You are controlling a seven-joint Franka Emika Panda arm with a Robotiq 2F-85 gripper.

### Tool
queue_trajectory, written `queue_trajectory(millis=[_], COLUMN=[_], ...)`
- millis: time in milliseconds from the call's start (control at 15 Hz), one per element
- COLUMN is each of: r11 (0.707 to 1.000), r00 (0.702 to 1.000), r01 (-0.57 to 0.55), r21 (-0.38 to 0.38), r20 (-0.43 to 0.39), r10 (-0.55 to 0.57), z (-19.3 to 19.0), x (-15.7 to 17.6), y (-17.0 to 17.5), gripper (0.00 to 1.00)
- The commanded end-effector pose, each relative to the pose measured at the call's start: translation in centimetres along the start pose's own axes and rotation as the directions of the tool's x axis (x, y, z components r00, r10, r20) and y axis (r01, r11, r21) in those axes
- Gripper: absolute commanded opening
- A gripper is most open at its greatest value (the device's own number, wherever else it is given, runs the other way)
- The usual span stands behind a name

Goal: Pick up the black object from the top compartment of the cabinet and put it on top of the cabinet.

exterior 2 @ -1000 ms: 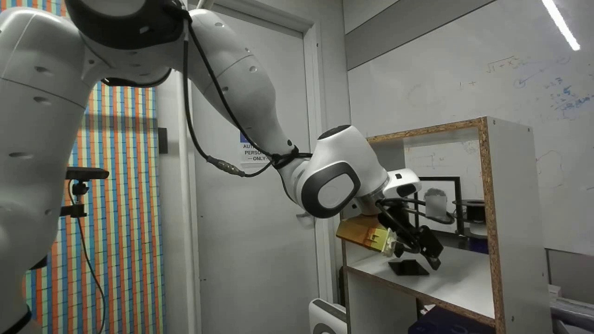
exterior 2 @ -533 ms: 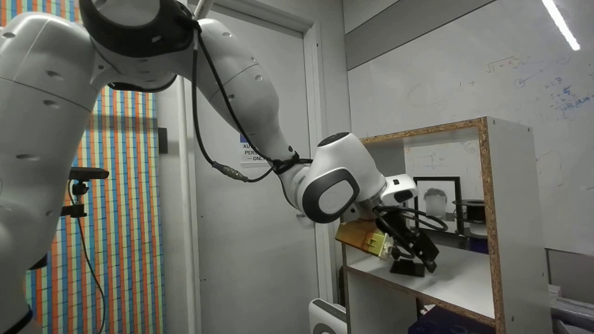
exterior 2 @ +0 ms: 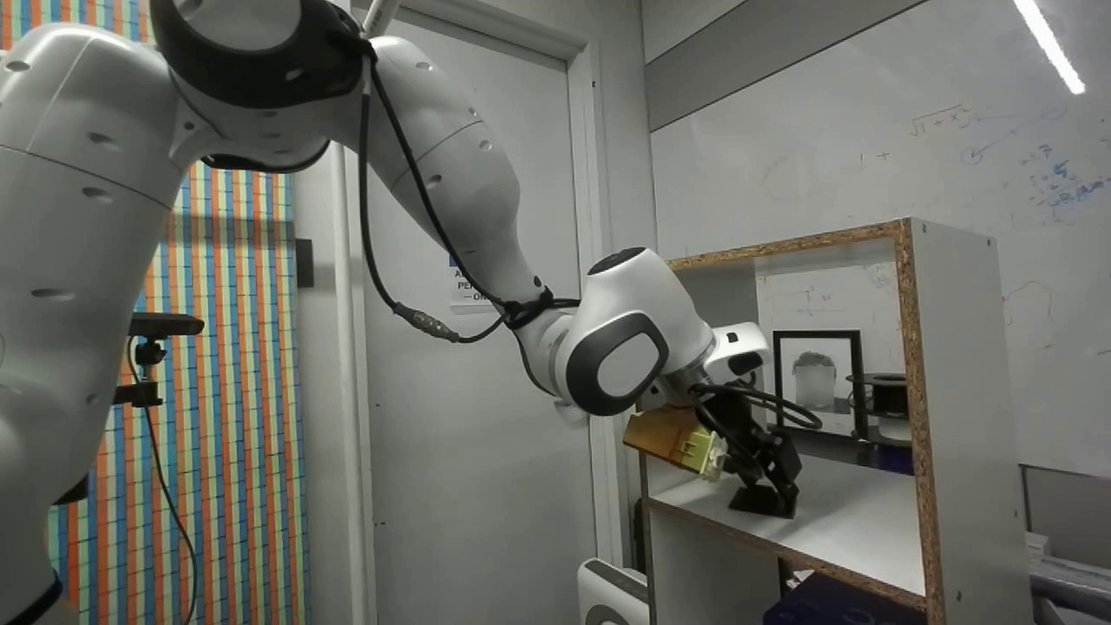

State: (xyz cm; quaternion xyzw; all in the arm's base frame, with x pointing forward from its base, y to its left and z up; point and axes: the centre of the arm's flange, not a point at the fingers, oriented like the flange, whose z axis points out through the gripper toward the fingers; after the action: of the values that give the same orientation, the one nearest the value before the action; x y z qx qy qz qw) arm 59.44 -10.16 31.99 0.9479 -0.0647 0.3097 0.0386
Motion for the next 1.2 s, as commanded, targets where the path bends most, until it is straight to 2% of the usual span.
queue_trajectory(millis=[0, 67, 133, 333, 400, 467, 533, 600, 1067, 1133], r11=[1.000, 1.000, 1.000, 0.999, 0.999, 0.998, 0.998, 0.998, 0.996, 0.996], r00=[1.000, 1.000, 0.999, 0.999, 0.998, 0.998, 0.998, 0.998, 0.995, 0.994], r01=[-0.013, -0.019, -0.027, -0.049, -0.054, -0.060, -0.060, -0.061, -0.086, -0.085], r21=[0.003, 0.006, 0.007, 0.006, 0.005, 0.000, -0.002, -0.004, -0.037, -0.037], r20=[-0.025, -0.022, -0.020, -0.015, -0.014, -0.013, -0.011, -0.011, -0.061, -0.067], r10=[0.013, 0.019, 0.027, 0.049, 0.054, 0.060, 0.060, 0.061, 0.084, 0.082], z=[-0.6, -0.7, -0.9, -1.2, -1.3, -1.4, -1.5, -1.7, -4.5, -4.9], x=[0.4, 0.4, 0.3, 0.2, 0.2, 0.2, 0.1, 0.1, 0.4, 0.4], y=[-0.4, -0.3, -0.1, 0.4, 0.6, 0.8, 0.9, 1.0, 2.3, 2.3], gripper=[0.27, 0.18, 0.15, 0.09, 0.11, 0.17, 0.37, 0.40, 0.94, 0.99])
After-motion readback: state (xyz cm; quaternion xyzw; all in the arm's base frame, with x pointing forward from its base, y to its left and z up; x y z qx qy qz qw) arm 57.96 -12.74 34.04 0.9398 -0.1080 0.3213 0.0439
